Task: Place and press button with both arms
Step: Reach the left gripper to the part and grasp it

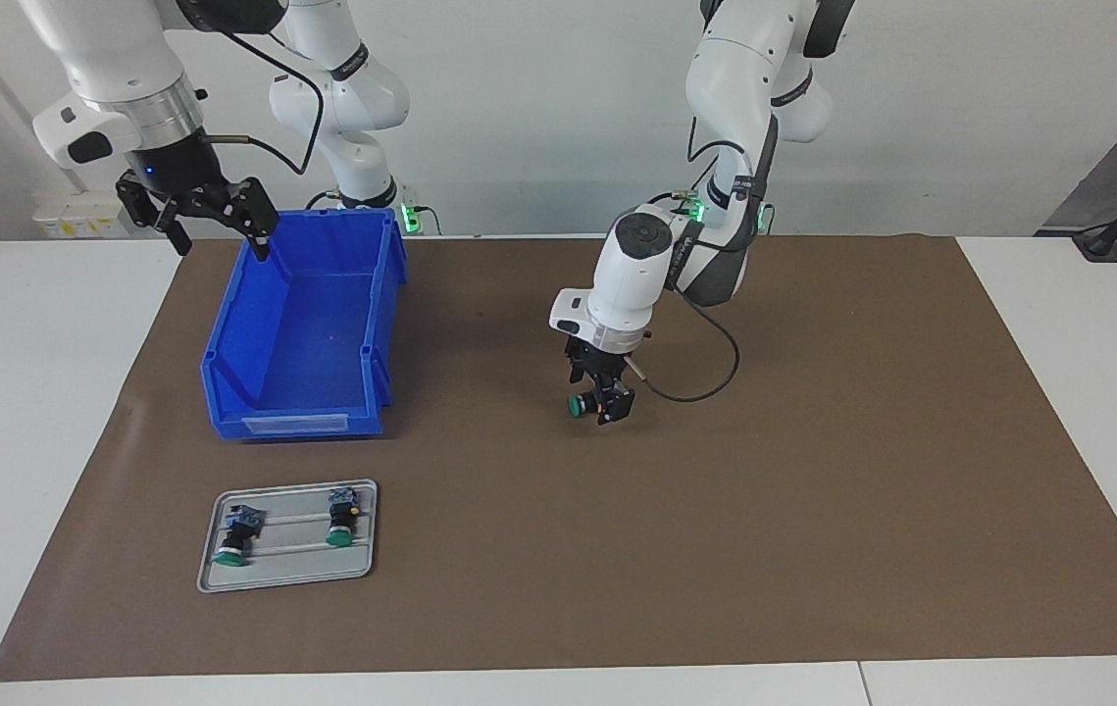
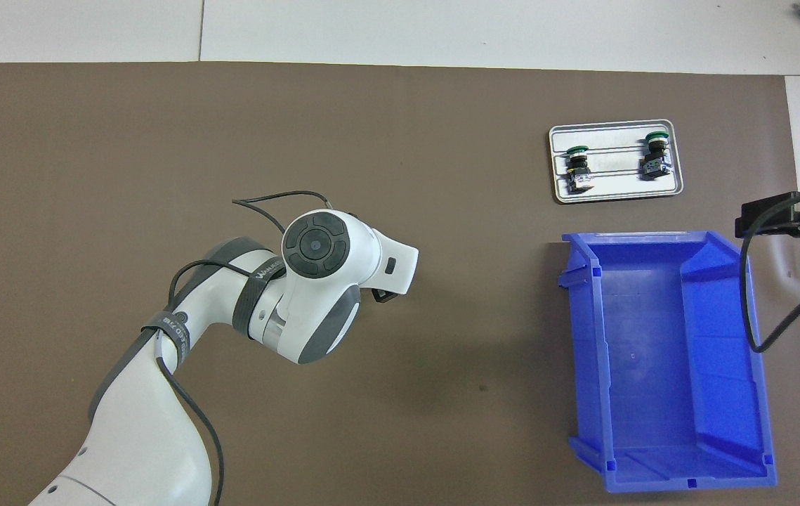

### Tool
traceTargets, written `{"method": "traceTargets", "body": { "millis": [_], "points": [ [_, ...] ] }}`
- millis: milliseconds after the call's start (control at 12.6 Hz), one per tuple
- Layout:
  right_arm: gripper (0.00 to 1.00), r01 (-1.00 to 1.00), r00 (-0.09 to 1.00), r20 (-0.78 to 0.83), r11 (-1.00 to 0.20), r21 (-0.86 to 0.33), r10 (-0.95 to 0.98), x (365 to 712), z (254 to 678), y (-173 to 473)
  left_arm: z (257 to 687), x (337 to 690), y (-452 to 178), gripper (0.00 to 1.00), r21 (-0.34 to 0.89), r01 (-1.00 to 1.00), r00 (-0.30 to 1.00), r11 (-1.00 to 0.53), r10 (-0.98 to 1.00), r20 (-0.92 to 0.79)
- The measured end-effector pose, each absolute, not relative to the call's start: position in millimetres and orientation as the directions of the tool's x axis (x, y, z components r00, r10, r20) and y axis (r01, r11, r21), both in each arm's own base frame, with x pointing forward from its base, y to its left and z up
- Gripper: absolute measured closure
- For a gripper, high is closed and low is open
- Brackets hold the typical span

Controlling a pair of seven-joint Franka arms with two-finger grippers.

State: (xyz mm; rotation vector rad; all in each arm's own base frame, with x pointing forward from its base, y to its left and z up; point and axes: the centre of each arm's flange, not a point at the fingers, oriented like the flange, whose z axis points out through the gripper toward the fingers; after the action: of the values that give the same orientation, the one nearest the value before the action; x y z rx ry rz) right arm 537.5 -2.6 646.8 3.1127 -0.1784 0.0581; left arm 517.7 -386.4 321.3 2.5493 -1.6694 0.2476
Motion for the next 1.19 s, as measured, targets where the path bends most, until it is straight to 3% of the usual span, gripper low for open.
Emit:
{"method": "traceTargets", "body": {
  "millis": [476, 555, 634, 872, 1189],
  "points": [
    [0.00, -0.117, 0.992, 0.039, -0.993, 0.021, -0.116, 537, 647, -4, 308, 508, -399, 0.09, -0.016, -0.922, 0.379, -0.387, -0.908, 0.180],
    [0.00, -0.117, 0.992, 0.039, -0.993, 0.021, -0.116, 537, 647, -4, 304, 506, -400, 0.19, -0.013, -0.923, 0.377, -0.385, -0.910, 0.175],
    [0.00, -0.117, 0.992, 0.039, -0.993, 0.021, -0.117, 537, 647, -4, 301, 504, -400, 0.19, -0.010, -0.924, 0.376, -0.383, -0.911, 0.169],
    [0.00, -0.118, 0.992, 0.039, -0.993, 0.021, -0.117, 537, 647, -4, 295, 499, -400, 0.60, -0.004, -0.925, 0.374, -0.379, -0.914, 0.159],
    [0.00, -0.118, 0.992, 0.039, -0.993, 0.021, -0.117, 537, 647, -4, 301, 507, -394, 0.61, -0.023, -0.919, 0.384, -0.393, -0.907, 0.173]
  ]
}}
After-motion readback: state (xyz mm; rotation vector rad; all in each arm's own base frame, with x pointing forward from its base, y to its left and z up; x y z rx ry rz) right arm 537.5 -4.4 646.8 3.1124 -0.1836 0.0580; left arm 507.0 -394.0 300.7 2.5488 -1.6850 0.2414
